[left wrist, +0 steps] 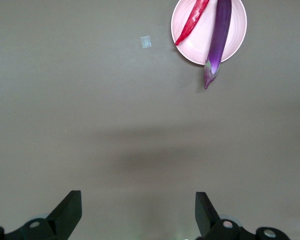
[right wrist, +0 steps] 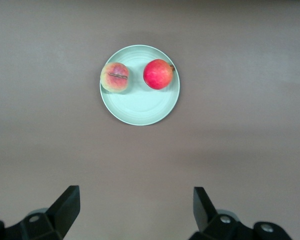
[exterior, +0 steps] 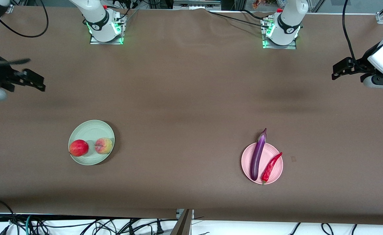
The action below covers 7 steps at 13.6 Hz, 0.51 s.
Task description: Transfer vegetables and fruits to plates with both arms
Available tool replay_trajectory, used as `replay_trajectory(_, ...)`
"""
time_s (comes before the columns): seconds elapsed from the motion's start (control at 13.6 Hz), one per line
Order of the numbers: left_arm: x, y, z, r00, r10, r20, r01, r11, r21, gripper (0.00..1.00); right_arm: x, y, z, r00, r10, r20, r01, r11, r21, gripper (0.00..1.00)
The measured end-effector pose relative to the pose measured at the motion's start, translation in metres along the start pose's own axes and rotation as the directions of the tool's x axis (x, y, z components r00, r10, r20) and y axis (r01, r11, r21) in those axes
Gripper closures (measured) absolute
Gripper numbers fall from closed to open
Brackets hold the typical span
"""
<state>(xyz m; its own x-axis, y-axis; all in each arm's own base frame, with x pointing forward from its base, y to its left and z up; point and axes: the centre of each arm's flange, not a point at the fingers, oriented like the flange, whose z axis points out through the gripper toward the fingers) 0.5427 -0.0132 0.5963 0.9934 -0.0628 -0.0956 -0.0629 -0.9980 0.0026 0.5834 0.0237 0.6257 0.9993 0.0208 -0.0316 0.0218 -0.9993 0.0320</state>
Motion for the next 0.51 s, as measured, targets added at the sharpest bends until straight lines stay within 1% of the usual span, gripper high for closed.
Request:
replay_trajectory(0.22, 0.000, -0.002, 0.000, 1.000, -0.004, 0.000, 0.004, 1.000, 0.000, 0.00, -0.013, -0.011, 0.004, 1.000, -0.013, 0.021, 0.013, 1.000, 0.006, 0.00)
replay_trajectory(0.51, 0.000, -0.005, 0.000, 1.000, -0.009, -0.001, 0.009, 1.000, -0.001, 0.00, -0.012, -0.014, 0.014, 0.999, -0.017, 0.042, 0.017, 1.000, 0.006, 0.00)
